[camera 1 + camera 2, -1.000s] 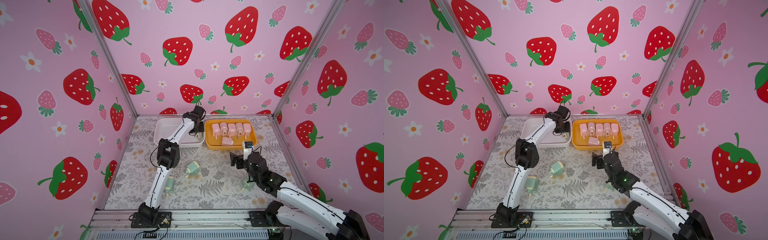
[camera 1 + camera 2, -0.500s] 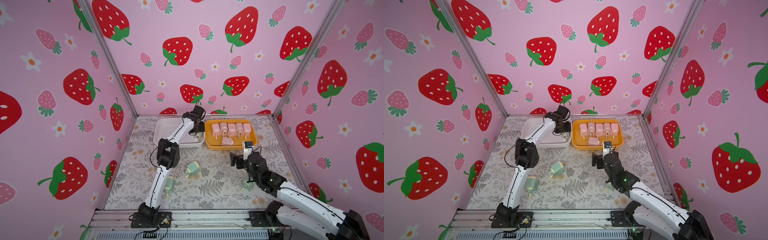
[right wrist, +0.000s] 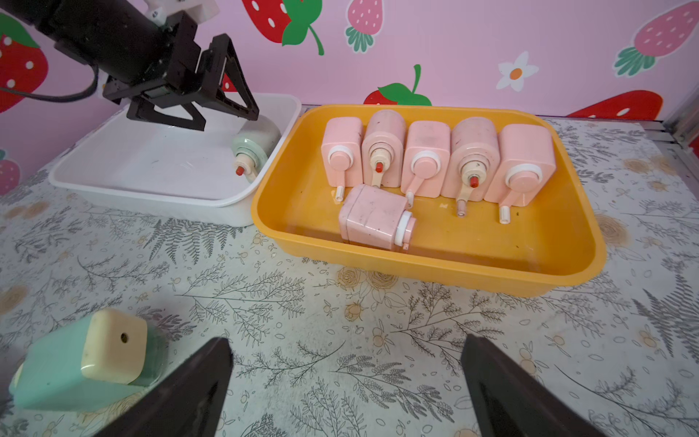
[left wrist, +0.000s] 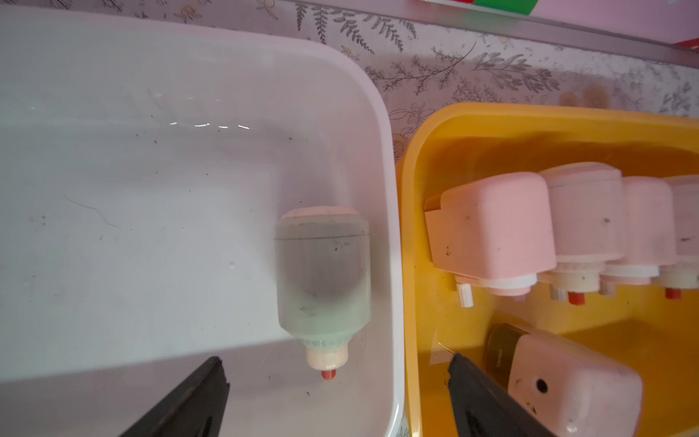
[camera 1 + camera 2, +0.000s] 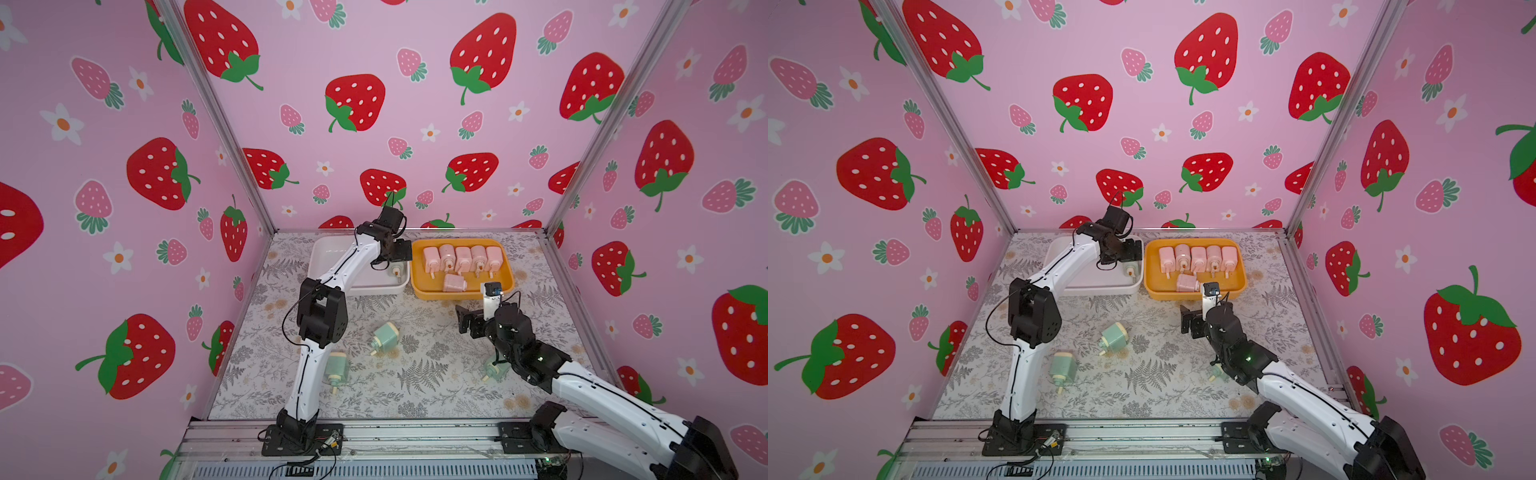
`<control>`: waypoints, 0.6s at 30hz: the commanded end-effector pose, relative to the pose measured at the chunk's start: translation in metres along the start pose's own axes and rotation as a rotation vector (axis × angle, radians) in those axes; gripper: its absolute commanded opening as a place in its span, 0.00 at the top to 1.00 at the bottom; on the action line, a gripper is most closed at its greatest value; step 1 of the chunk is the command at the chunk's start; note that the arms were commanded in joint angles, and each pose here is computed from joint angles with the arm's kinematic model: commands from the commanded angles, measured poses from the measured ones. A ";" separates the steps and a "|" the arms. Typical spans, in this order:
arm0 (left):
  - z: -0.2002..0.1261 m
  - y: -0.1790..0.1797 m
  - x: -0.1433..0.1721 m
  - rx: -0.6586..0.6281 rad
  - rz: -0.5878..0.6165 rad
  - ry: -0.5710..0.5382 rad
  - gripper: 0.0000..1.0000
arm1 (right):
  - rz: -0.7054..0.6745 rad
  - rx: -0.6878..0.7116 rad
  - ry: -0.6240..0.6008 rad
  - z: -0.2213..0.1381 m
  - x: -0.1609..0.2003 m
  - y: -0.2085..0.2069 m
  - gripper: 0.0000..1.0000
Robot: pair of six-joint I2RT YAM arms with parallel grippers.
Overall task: Place the pencil sharpeners by color into the storage box
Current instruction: Place the pencil sharpener in the storage box.
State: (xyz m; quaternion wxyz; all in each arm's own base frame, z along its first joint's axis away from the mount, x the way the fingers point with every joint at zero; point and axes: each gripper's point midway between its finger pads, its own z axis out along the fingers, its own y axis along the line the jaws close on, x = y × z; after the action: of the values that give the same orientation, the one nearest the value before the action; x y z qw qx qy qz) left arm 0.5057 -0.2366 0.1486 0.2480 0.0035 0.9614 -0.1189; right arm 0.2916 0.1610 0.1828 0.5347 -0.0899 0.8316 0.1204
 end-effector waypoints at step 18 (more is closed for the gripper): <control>-0.105 0.028 0.112 0.015 0.033 -0.056 0.00 | -0.234 -0.461 -0.066 0.021 -0.008 0.110 0.00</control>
State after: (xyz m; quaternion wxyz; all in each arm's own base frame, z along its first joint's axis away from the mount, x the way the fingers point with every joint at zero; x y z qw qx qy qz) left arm 0.3736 -0.2024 0.1876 0.2913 0.0313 0.9463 -0.1369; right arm 0.2734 0.2602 0.1635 0.4906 -0.3016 0.7789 0.2483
